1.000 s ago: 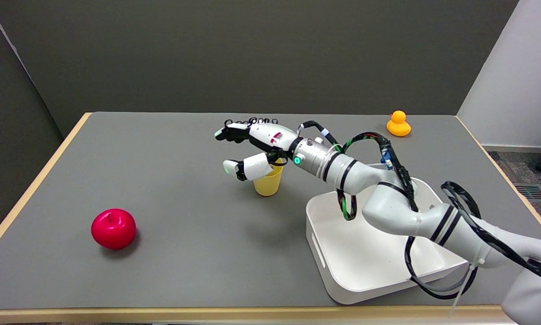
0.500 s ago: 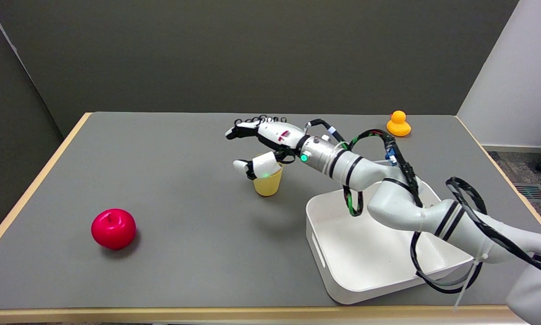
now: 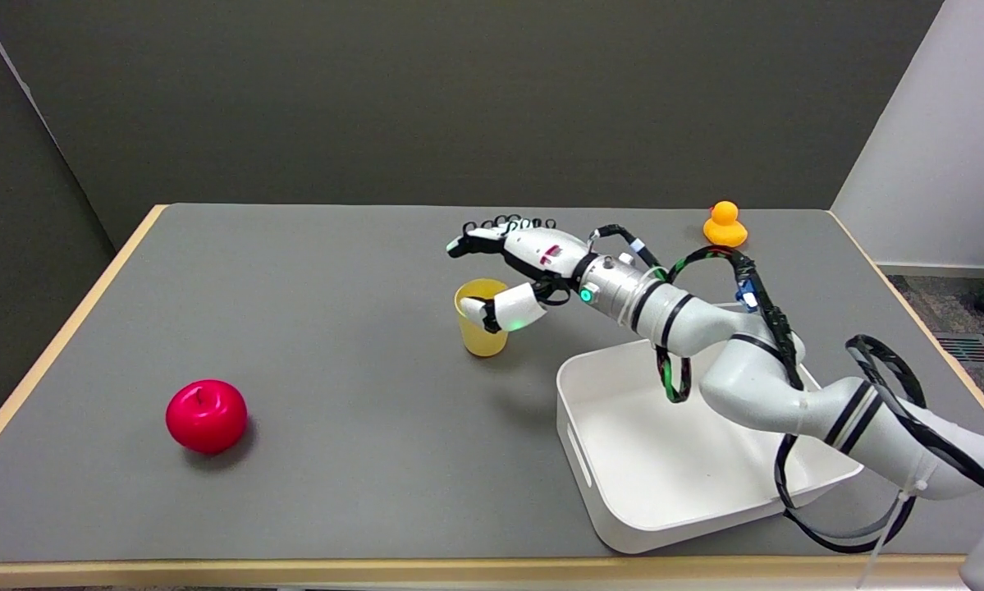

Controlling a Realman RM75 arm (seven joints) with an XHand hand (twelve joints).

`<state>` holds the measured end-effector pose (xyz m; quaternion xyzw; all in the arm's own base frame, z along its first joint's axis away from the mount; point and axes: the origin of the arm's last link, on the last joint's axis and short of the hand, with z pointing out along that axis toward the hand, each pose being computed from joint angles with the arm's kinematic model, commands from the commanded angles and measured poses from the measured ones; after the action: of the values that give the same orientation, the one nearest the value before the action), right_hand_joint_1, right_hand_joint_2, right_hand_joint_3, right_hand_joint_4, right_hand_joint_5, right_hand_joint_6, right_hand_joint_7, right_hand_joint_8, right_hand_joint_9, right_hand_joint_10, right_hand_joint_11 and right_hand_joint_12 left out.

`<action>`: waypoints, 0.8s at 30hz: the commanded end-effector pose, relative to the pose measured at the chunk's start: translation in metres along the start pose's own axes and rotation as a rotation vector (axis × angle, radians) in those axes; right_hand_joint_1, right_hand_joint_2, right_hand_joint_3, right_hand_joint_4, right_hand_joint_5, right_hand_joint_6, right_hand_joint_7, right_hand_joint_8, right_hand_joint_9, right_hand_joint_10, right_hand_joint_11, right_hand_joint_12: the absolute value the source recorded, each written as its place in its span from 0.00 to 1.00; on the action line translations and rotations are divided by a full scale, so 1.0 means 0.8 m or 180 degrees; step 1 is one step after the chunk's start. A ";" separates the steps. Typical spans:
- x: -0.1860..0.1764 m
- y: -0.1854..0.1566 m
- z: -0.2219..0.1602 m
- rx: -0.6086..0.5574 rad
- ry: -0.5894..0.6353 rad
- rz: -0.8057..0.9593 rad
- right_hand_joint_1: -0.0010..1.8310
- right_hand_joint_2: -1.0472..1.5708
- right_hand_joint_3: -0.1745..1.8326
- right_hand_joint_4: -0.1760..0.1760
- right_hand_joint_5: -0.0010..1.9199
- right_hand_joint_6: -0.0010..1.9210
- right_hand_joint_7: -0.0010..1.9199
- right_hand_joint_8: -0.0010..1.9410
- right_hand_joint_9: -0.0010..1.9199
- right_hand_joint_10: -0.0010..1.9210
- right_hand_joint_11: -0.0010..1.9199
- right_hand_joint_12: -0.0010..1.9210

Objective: Pick up the yellow cup.

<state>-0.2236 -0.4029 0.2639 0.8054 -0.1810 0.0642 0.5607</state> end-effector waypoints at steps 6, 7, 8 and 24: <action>-0.017 0.008 -0.007 -0.0051 -0.0143 0.0045 0.25 0.63 0.58 0.73 0.12 0.27 0.14 0.19 0.05 0.32 0.00 0.52; -0.018 0.009 -0.005 -0.0059 -0.0151 0.0042 0.25 0.63 0.58 0.73 0.12 0.27 0.14 0.19 0.05 0.32 0.00 0.52; -0.019 0.010 -0.004 -0.0066 -0.0158 0.0036 0.25 0.63 0.58 0.73 0.12 0.27 0.14 0.18 0.05 0.32 0.00 0.52; -0.032 0.022 0.010 -0.0158 -0.0206 0.0072 0.25 0.63 0.58 0.73 0.11 0.26 0.13 0.18 0.05 0.31 0.00 0.53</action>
<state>-0.2444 -0.4019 0.2701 0.7950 -0.2027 0.0446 0.5701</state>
